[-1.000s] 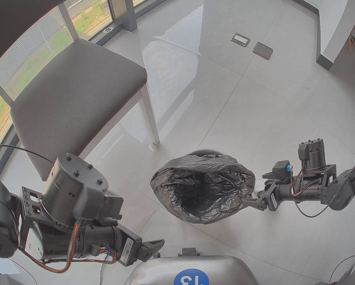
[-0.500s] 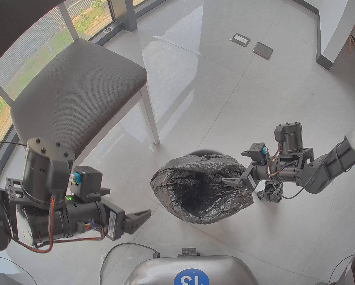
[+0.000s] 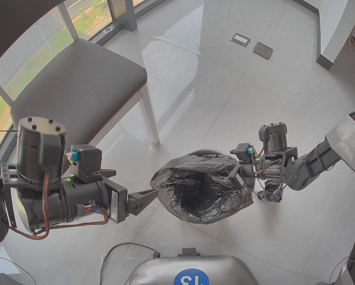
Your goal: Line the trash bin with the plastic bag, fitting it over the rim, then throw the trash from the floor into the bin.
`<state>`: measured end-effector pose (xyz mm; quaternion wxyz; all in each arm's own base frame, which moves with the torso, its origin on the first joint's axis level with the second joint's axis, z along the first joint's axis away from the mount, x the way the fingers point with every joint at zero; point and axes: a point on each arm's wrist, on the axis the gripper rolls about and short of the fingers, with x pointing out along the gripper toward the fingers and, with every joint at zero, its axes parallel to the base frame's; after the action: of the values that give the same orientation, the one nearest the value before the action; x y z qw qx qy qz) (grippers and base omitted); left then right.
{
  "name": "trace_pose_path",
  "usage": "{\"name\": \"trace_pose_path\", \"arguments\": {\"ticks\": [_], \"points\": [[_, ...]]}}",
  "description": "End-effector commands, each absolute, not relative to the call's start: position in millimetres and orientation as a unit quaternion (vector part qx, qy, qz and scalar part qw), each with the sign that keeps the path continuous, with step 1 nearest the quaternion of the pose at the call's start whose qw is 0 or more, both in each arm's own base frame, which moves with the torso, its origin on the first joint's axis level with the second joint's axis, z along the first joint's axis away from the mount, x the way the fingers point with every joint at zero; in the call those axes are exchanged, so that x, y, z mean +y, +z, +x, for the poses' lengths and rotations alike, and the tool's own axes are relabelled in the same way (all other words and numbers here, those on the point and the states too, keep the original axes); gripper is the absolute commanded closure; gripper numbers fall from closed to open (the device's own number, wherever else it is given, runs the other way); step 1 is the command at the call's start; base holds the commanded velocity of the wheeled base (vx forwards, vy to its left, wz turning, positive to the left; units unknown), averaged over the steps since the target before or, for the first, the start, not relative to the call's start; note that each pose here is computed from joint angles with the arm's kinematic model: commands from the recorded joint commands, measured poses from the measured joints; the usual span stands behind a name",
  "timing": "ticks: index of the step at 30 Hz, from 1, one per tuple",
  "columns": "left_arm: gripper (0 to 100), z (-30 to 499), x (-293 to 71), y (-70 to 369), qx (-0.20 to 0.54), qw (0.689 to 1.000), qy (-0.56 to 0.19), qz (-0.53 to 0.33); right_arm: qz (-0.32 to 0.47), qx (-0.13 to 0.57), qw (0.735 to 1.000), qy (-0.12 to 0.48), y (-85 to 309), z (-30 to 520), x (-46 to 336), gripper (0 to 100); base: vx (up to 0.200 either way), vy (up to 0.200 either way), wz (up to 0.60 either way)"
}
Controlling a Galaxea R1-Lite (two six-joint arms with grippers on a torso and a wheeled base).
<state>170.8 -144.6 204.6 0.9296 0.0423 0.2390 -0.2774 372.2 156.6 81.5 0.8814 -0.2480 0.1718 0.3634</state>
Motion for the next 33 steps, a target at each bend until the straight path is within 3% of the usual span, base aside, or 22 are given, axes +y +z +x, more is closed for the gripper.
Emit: {"name": "trace_pose_path", "arguments": {"ticks": [1, 16, 17, 33], "points": [[0, 175, -148, 210, 0.225, 0.932, -0.283, 0.035, -0.261, 0.161, 0.880, 0.362, 80, 382, 159, 0, 0.000, 0.000, 0.00], [0, 184, -149, 215, 0.205, 0.937, -0.280, 0.041, -0.272, 0.155, 0.878, 0.363, 72, 393, 163, 0, 0.000, 0.000, 0.00], [0, 184, -149, 215, 0.205, 0.937, -0.279, 0.041, -0.272, 0.155, 0.878, 0.363, 72, 393, 163, 100, 0.000, 0.000, 0.00], [0, 187, -152, 212, 0.204, 0.936, -0.284, 0.040, -0.270, 0.121, 0.894, 0.337, 93, 411, 153, 100, 0.000, 0.000, 0.00]]}}
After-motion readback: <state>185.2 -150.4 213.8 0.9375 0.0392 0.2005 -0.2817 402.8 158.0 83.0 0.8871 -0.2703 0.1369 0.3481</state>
